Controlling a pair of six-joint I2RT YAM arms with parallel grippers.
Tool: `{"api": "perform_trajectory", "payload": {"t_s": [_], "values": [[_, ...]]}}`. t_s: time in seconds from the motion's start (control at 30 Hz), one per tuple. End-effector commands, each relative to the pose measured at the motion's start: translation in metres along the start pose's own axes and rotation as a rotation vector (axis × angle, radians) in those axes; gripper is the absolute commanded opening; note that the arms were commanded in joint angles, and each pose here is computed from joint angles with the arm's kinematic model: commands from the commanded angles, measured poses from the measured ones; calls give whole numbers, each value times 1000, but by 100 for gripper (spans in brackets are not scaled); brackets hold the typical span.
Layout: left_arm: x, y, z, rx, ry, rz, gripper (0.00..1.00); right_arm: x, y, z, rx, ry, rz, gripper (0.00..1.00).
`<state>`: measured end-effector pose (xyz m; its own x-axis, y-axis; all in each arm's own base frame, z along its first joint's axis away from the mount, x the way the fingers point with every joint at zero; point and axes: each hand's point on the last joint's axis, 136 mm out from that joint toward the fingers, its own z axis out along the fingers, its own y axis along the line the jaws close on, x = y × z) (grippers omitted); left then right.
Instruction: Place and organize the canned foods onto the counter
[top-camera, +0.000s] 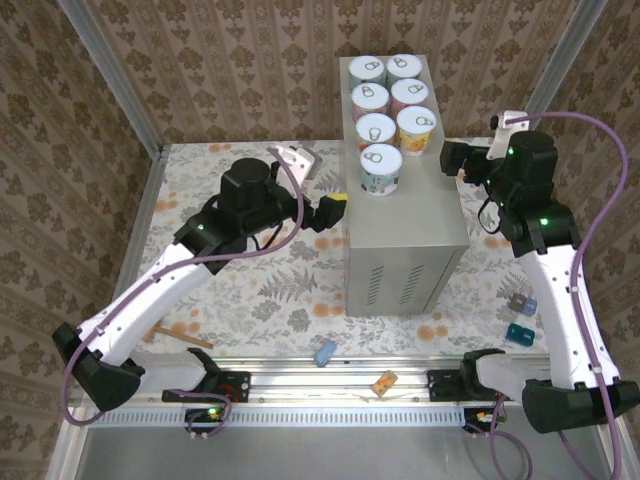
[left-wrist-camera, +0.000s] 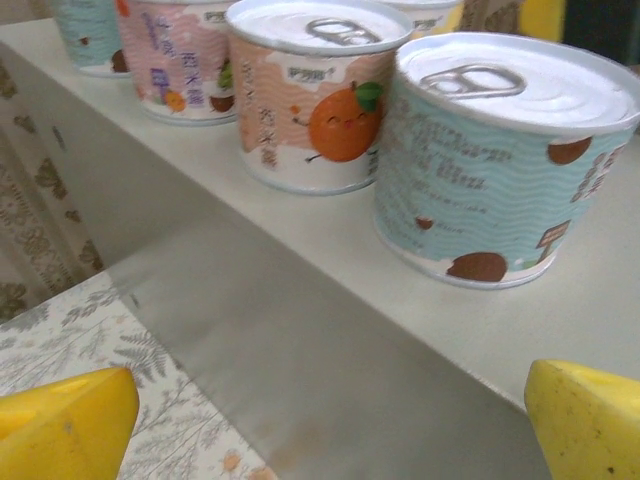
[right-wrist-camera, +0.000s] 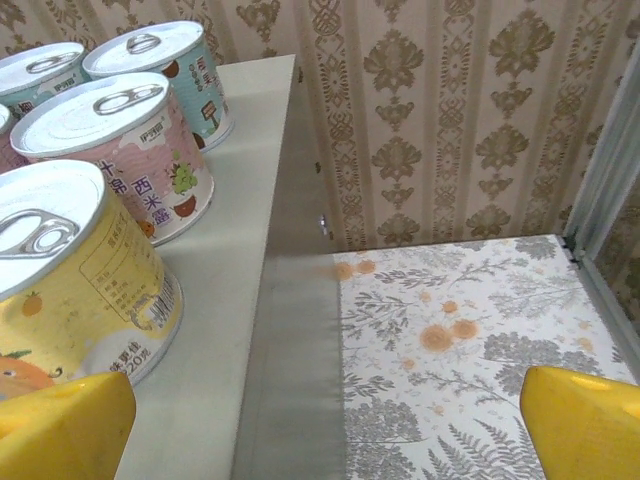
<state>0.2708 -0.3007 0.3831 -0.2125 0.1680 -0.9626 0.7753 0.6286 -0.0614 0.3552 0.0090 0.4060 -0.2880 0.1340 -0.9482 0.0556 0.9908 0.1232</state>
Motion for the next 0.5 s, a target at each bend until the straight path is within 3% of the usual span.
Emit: {"api": "perform_trajectory", "payload": {"t_s": [0.0, 0.2, 0.47], "values": [[9, 24, -15, -124, 29, -3, 100, 1, -17, -17, 81, -18, -17, 100], [41, 92, -37, -404, 114, -94, 100, 26, -47, -38, 226, 1, -21, 100], [98, 173, -75, -710, 138, -139, 100, 76, -84, -32, 358, 73, 38, 100]]}}
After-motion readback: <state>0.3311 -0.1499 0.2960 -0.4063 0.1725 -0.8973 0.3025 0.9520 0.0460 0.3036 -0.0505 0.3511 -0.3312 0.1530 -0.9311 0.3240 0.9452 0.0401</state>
